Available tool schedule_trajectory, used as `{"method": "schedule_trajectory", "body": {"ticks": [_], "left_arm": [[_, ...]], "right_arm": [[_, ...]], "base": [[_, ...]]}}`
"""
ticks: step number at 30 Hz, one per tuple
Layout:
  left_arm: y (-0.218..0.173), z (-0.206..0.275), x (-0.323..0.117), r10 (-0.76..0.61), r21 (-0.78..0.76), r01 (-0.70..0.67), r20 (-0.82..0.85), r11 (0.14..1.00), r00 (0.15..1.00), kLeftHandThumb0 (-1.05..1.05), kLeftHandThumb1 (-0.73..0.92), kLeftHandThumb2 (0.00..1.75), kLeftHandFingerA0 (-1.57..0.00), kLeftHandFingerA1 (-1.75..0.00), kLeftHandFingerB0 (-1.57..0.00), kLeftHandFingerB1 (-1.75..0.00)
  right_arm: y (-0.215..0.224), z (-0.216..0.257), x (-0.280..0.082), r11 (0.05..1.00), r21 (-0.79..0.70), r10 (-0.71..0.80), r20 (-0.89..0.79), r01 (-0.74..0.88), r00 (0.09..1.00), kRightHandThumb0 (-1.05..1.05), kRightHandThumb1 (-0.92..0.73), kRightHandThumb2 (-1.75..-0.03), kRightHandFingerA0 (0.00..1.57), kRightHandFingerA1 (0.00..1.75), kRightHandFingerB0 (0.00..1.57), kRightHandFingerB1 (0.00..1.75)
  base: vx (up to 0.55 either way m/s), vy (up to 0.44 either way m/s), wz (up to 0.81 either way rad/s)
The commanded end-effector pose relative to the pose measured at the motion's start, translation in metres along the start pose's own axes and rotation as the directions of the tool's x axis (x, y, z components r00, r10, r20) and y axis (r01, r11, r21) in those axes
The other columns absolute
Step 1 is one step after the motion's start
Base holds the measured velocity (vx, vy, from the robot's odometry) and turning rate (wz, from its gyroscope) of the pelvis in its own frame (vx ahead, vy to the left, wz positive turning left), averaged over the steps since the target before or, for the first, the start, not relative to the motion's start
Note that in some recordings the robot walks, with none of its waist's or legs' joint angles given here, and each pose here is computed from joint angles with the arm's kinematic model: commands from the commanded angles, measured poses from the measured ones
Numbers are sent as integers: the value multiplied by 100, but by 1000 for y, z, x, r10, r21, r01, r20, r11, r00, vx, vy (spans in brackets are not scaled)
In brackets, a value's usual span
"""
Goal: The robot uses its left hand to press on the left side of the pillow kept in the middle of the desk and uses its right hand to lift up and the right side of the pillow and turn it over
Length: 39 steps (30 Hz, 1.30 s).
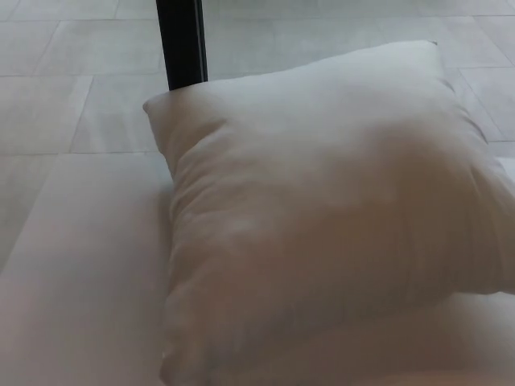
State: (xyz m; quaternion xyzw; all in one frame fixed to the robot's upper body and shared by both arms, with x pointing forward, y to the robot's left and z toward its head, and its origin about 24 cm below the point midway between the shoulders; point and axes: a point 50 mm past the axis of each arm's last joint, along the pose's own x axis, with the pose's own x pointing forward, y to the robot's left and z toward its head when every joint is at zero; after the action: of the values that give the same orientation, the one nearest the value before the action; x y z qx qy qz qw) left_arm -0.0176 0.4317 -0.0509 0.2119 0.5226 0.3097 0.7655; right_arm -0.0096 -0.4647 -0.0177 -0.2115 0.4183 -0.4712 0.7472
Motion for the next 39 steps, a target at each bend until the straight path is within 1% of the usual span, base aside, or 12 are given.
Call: {"method": "schedule_trajectory", "body": {"ticks": [1, 12, 13, 15, 19, 21, 23, 24, 27, 31, 35, 39], "left_arm": [[-13, 49, 19, 61, -409, -43, 31, 912, 998, -70, 43, 63, -79, -77, -49, -47], [-16, 63, 23, 71, -590, -35, 38, 807, 997, -69, 40, 82, -59, -63, -45, -53], [6, 114, 26, 35, -656, 112, 207, 746, 978, -101, 71, 110, -22, -56, -10, -21], [47, 201, 10, 8, -702, 431, 528, 567, 849, -103, 72, 109, -16, -55, -10, -14], [60, 243, -5, 26, -660, 514, 628, 548, 778, -105, 66, 112, -9, -68, 0, -41], [65, 271, -20, 36, -606, 571, 703, 554, 710, -105, 89, 73, -14, -151, -5, -115], [67, 303, -39, 60, -561, 612, 763, 557, 644, -87, 21, 104, -81, -131, -12, -84], [67, 311, -44, 67, -549, 624, 778, 557, 625, -105, 77, 73, -83, -125, -53, -138], [62, 343, -82, 66, -450, 688, 859, 570, 507, -105, 74, 77, -119, -97, -104, -114], [54, 361, -122, 47, -372, 740, 906, 560, 420, -105, 68, 74, -67, -125, -55, -135], [43, 379, -175, 6, -270, 744, 942, 612, 337, -105, 68, 126, 0, -47, -2, -4], [30, 381, -190, -43, -225, 743, 946, 631, 322, -94, 77, 122, -10, -47, -2, -11]], "right_arm": [[-27, 17, 7, 951, 298, -95, 30, 82, 995, -72, -50, -61, 121, 170, 30, 72], [-37, 34, 12, 776, 627, -117, 54, 58, 992, -81, -42, -84, 137, 152, 19, 70], [-54, 93, 19, 766, 637, -80, 222, -83, 972, -105, -92, -70, 37, 61, 4, 58], [-89, 195, 5, 756, 579, -41, 507, -305, 861, -104, -70, -119, 24, 60, 2, 54], [-99, 239, -10, 724, 553, -24, 619, -413, 785, -105, -92, -71, 34, 58, 6, 54], [-99, 265, -23, 715, 517, -30, 695, -471, 718, -105, -92, -72, 32, 68, 9, 52], [-96, 293, -42, 713, 453, -20, 776, -536, 630, -105, -69, -117, 33, 71, 8, 53], [-94, 299, -48, 700, 439, -11, 796, -564, 606, -105, -92, -71, 33, 76, 12, 51], [-83, 333, -78, 668, 358, 10, 872, -653, 489, -105, -89, -70, 52, 78, 21, 56], [-68, 353, -100, 652, 278, 37, 918, -705, 396, -105, -89, -71, 47, 74, 23, 61], [-34, 377, -134, 618, 149, 140, 945, -772, 294, -104, -68, -113, 12, 52, 7, 41], [-11, 384, -140, 586, 100, 216, 937, -804, 274, -105, -72, -116, 14, 51, 8, 24]], "base": [[0, 0, 0], [-3, 0, 1], [0, 0, 0], [0, 0, 0], [0, 0, 0], [0, 0, 0], [0, 0, 0], [0, 0, 0], [0, 0, 0], [0, 0, 0], [0, 0, 0], [0, 0, 0]]}}
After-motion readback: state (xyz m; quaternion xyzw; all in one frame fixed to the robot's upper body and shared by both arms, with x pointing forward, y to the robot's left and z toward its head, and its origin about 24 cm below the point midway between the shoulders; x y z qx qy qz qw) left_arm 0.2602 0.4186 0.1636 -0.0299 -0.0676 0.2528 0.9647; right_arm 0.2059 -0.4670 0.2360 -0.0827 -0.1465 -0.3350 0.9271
